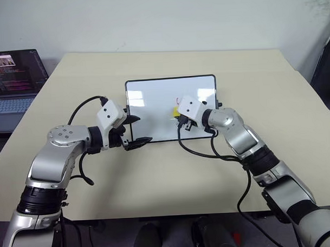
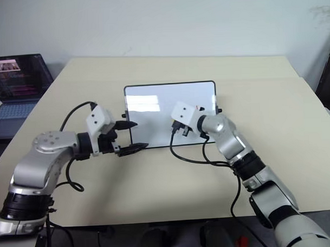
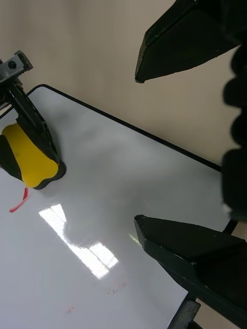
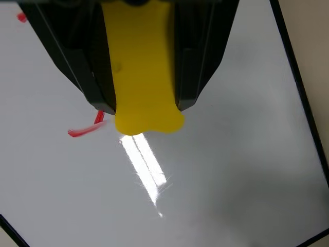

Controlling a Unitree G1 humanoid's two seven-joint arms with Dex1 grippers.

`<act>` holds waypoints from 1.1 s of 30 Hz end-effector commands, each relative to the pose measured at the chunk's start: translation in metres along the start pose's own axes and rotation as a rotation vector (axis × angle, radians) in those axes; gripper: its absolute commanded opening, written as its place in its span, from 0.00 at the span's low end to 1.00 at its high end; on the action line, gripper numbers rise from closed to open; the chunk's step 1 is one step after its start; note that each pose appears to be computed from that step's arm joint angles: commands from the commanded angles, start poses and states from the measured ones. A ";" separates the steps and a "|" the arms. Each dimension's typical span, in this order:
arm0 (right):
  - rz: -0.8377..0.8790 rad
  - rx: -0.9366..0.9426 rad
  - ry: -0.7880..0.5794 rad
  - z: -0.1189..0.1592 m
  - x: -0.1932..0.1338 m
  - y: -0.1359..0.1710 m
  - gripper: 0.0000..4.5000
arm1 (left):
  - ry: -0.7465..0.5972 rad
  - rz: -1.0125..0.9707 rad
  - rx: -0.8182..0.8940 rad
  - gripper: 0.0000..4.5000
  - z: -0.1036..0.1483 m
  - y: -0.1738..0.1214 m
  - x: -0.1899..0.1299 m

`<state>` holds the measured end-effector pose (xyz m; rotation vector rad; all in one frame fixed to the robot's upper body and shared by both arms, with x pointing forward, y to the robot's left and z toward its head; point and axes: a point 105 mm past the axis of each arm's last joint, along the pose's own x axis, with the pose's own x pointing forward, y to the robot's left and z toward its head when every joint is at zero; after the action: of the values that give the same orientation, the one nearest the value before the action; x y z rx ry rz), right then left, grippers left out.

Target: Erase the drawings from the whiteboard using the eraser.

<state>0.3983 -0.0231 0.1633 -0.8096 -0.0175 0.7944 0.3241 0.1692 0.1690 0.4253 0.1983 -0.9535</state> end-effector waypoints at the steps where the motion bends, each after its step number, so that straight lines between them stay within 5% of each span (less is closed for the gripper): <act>1: -0.163 -0.007 -0.007 0.005 -0.005 -0.036 0.27 | -0.035 0.005 0.044 1.00 0.014 0.000 -0.006; 13: 0.096 0.016 0.068 -0.015 -0.004 0.012 0.27 | -0.038 0.008 0.029 1.00 0.014 0.000 -0.009; 20: -0.150 -0.019 -0.062 0.023 0.001 -0.037 0.27 | -0.041 0.010 0.023 1.00 0.014 -0.002 -0.009; 24: -0.148 -0.016 -0.080 0.028 0.004 -0.038 0.27 | -0.042 0.013 0.021 1.00 0.014 -0.002 -0.011; 30: 0.075 0.012 0.060 -0.013 0.001 0.003 0.27 | -0.043 0.021 0.020 1.00 0.014 -0.003 -0.014; 33: 0.010 0.000 0.055 -0.014 -0.004 -0.009 0.27 | -0.042 0.020 0.016 1.00 0.013 -0.004 -0.014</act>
<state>0.3970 -0.0202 0.1658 -0.8225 -0.0157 0.8510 0.3152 0.1718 0.1714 0.3984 0.1930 -0.9499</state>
